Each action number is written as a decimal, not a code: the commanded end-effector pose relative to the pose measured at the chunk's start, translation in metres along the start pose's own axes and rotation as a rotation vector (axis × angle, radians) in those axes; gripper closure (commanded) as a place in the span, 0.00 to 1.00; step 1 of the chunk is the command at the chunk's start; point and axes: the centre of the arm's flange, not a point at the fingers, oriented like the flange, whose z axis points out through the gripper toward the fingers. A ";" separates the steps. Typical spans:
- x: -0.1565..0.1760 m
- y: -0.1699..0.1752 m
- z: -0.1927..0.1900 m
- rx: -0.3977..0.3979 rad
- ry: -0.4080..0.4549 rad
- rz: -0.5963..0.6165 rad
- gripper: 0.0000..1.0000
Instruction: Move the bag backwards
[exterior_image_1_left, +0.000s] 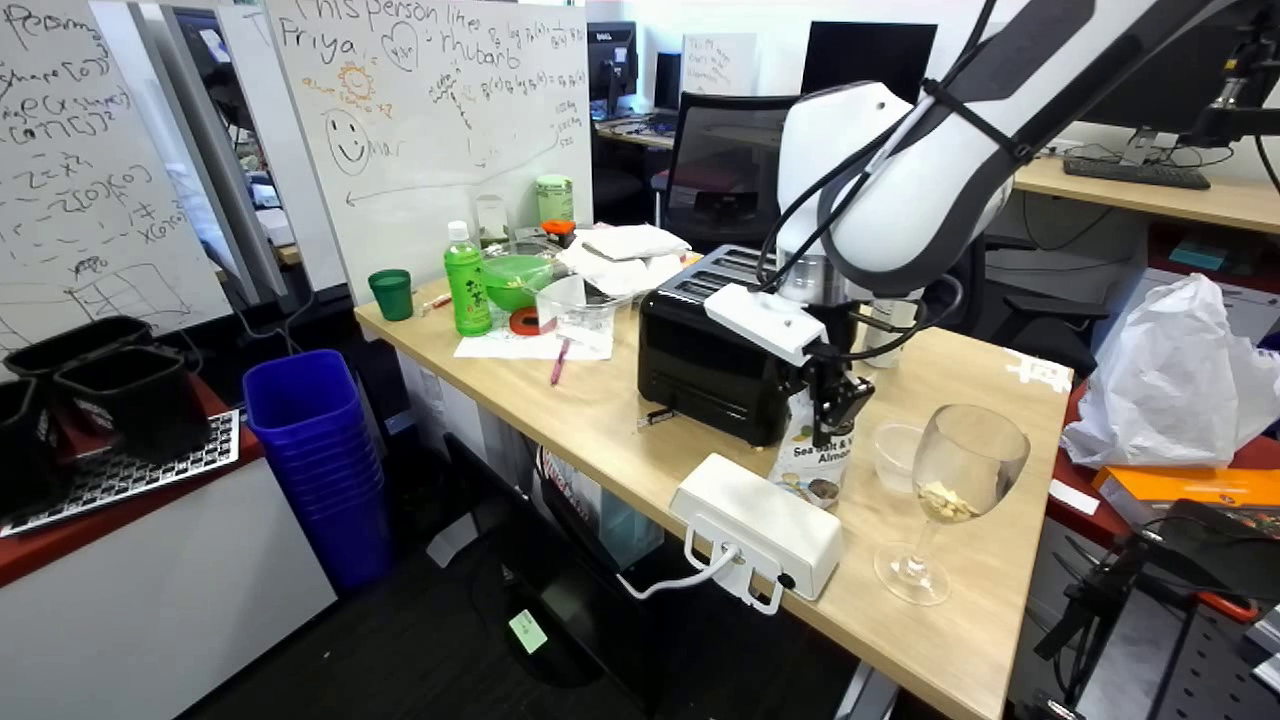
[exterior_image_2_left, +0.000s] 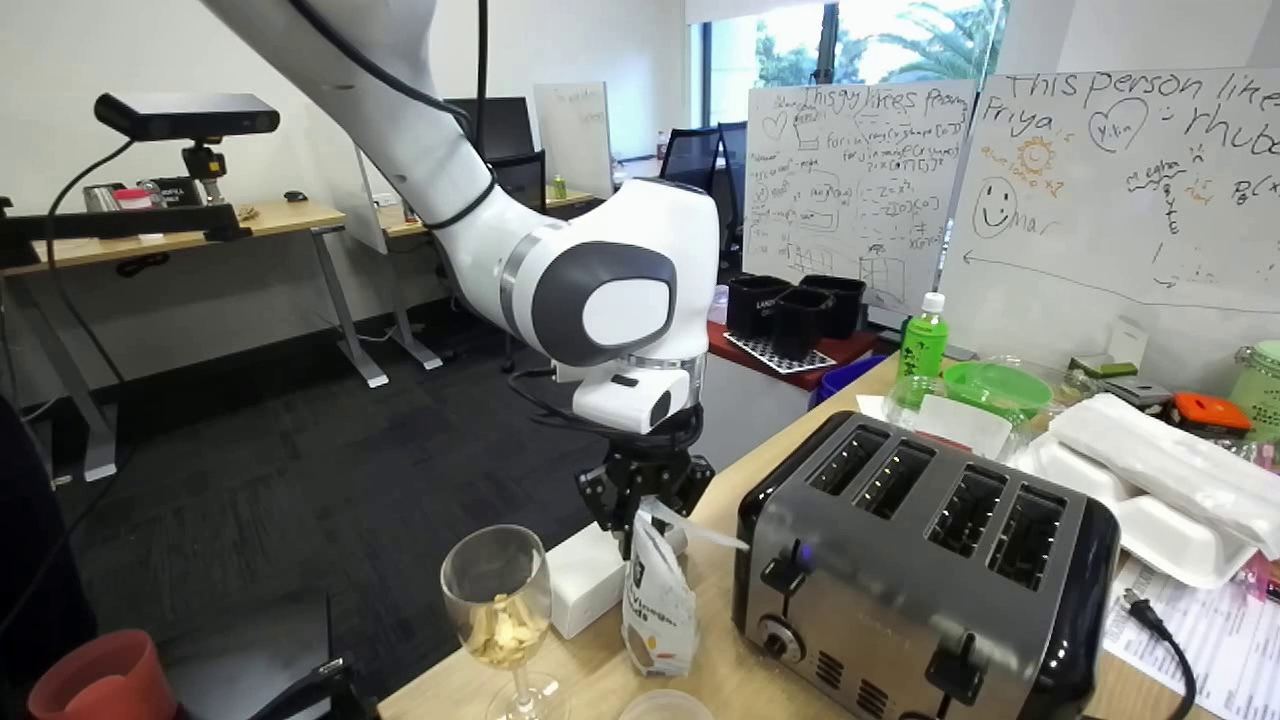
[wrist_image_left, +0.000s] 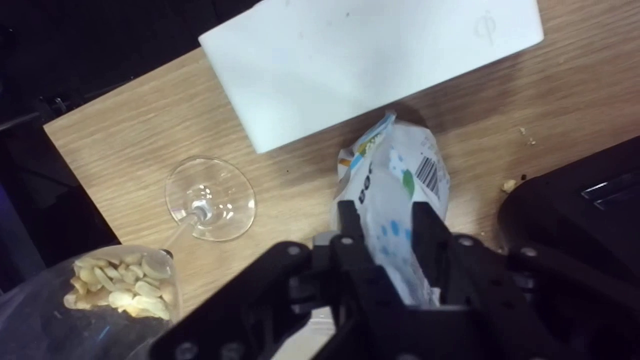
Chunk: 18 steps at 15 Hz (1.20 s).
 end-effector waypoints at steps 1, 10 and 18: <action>0.004 -0.001 0.000 0.017 -0.020 -0.045 0.96; 0.014 0.004 -0.045 0.025 0.051 -0.130 1.00; 0.087 0.005 -0.092 0.113 0.400 -0.080 1.00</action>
